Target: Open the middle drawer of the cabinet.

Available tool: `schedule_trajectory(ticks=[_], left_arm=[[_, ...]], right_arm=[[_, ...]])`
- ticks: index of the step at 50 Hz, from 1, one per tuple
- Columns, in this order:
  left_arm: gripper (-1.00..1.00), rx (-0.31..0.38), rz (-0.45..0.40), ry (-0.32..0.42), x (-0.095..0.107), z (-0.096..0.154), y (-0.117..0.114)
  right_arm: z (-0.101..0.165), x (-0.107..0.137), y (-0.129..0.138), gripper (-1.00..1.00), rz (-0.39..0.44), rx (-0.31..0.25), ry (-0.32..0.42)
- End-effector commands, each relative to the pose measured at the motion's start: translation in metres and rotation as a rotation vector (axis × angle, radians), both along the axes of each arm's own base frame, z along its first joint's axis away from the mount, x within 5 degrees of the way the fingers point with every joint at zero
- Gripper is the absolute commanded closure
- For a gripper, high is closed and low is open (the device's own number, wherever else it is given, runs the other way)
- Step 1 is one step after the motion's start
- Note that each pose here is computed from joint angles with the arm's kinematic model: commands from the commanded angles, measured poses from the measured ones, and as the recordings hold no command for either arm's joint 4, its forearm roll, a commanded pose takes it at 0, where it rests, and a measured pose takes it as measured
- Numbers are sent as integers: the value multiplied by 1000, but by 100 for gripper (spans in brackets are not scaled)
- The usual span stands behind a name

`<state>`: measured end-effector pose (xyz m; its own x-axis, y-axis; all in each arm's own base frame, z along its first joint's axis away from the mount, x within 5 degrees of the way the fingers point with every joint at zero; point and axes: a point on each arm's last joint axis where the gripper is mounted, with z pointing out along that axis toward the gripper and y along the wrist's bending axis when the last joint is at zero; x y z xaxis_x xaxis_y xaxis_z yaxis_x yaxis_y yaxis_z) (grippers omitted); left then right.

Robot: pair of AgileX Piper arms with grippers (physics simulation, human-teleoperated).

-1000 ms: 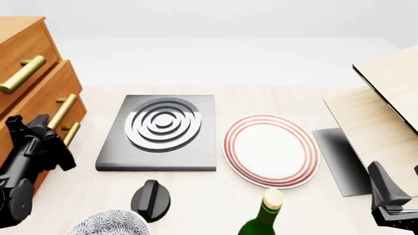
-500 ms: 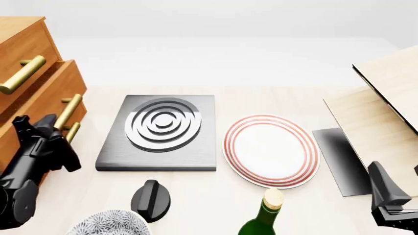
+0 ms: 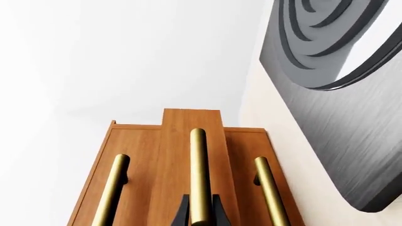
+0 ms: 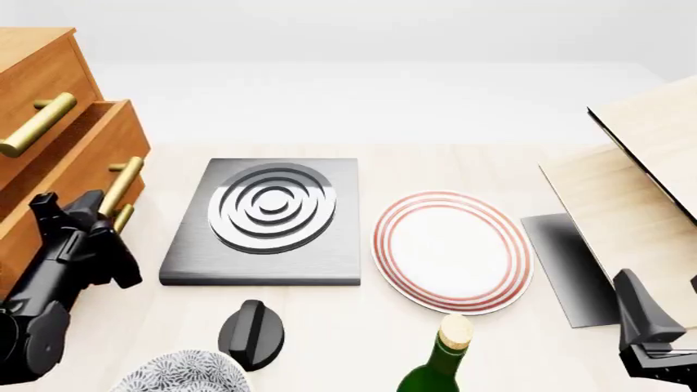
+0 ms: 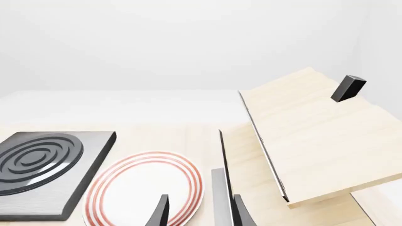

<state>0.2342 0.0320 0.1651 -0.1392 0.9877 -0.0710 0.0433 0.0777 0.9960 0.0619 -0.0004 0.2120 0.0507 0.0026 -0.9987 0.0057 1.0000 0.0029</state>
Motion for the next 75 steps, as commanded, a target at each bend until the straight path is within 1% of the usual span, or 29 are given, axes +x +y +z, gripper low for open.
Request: schedule_trajectory(ticks=[1,8,14,32,75], left_arm=[[100,-23,-72,19,1,-5,-17],[100,-24,-80,19,1,-5,-19],[100,-30,-89,17,-5,-3,-22],[100,-33,-102,20,-7,-4,-25],[100,-41,-146,36,-7,-7,-35]], right_arm=[[0,-2,0,-100,0,-5,-9],[0,-2,0,-100,0,-5,-9],[0,-2,0,-100,0,-5,-9],[0,-2,0,-100,0,-5,-9],[0,-2,0,-100,0,-5,-9]])
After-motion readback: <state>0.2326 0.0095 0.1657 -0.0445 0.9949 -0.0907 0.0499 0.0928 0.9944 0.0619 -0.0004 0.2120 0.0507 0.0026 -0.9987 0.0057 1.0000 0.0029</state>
